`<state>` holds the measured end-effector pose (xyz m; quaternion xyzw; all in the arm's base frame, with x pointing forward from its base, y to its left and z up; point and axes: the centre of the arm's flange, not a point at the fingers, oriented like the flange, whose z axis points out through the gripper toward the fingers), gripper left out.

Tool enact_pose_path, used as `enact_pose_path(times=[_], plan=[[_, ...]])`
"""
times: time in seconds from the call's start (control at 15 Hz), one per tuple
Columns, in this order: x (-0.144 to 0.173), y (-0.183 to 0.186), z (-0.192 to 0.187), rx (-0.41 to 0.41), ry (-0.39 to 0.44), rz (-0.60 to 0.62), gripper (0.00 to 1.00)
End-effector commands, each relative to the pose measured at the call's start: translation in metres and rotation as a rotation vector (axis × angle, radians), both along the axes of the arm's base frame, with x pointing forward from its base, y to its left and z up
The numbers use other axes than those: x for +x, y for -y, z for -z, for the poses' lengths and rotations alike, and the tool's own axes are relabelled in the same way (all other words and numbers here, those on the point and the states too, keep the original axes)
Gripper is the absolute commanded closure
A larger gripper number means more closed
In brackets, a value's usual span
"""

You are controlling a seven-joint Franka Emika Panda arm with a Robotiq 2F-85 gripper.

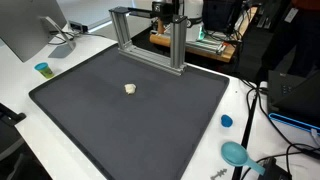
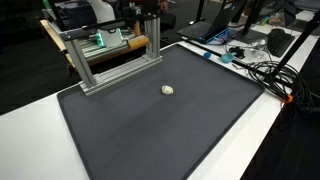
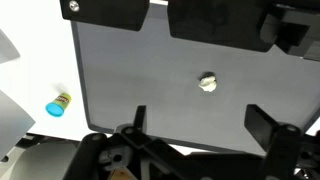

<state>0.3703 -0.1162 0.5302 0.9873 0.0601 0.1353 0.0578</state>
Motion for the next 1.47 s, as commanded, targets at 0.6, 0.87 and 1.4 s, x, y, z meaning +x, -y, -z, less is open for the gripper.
enact_pose_path(times=[0.6, 0.87, 1.4], plan=[[0.0, 0.0, -0.001, 0.0, 0.001, 0.0, 0.0], [-0.015, -0.018, -0.012, 0.101, 0.014, 0.157, 0.0], [-0.02, -0.034, -0.015, 0.153, 0.01, 0.191, 0.0]])
